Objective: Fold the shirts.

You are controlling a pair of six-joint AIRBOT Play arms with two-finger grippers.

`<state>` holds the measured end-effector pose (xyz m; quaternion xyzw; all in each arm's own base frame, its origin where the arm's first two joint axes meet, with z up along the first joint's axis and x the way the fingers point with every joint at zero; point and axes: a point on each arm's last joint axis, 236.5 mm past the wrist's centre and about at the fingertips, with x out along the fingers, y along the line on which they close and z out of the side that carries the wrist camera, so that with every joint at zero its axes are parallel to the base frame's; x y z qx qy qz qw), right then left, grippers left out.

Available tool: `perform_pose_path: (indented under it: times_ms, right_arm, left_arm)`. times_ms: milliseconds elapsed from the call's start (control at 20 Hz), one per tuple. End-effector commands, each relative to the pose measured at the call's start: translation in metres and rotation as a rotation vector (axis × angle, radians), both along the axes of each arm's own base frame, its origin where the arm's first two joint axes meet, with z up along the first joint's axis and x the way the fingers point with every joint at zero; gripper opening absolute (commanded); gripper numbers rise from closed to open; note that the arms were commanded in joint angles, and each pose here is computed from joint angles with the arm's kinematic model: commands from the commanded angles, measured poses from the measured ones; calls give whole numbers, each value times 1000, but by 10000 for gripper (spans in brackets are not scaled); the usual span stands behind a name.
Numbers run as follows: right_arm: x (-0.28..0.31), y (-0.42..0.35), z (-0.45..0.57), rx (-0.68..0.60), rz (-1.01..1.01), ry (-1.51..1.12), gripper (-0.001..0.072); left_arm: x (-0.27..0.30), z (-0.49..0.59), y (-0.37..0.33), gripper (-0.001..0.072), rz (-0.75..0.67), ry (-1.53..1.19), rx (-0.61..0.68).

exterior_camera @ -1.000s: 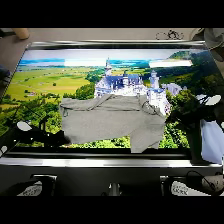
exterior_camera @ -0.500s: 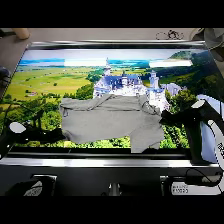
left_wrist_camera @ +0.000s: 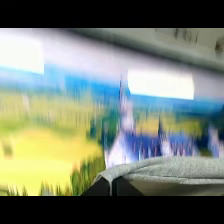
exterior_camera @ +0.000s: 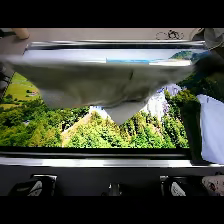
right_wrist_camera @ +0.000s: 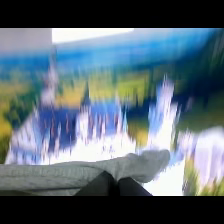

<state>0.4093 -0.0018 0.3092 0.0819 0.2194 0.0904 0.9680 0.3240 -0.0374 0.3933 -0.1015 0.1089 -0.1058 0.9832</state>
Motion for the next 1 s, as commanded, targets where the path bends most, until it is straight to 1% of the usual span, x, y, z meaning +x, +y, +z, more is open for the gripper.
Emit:
perform_pose_path:
  times_ms: [0, 100, 150, 200, 300, 450, 550, 700, 800, 900, 950]
  right_arm:
    - [-167, 17, 238, -137, -124, -745, 18]
    - [-239, 29, 268, -168, -148, -892, 18]
    - [-256, 30, 273, -178, -165, -920, 18]
    - [-264, 27, 273, -171, -185, -921, 18]
    - [-255, 20, 265, -145, -206, -875, 18]
    - [-208, 12, 231, -150, -192, -708, 18]
    - [-158, 5, 182, -132, -162, -496, 18]
    - [-81, -6, 97, -93, -110, -175, 18]
    - [-38, -13, 13, -64, -63, 116, 18]
    - [-16, -4, -91, -36, 27, 478, 17]
    - [-5, 6, -134, -33, 62, 607, 17]
  left_arm:
    - [-136, 203, -4, 24, 86, -571, 60]
    - [-175, 224, -14, 24, 75, -636, 84]
    - [-179, 223, -15, 24, 75, -630, 94]
    - [-178, 218, -13, 24, 85, -607, 108]
    - [-164, 199, 0, 24, 134, -527, 148]
    - [-128, 156, 25, 24, 205, -362, 195]
    - [-89, 108, 36, 24, 208, -200, 202]
    - [-13, 9, 49, 25, 179, 88, 180]
    - [33, -74, 58, 25, 156, 303, 164]
    - [68, -170, 62, 25, 123, 536, 144]
    - [81, -214, 61, 25, 97, 636, 147]
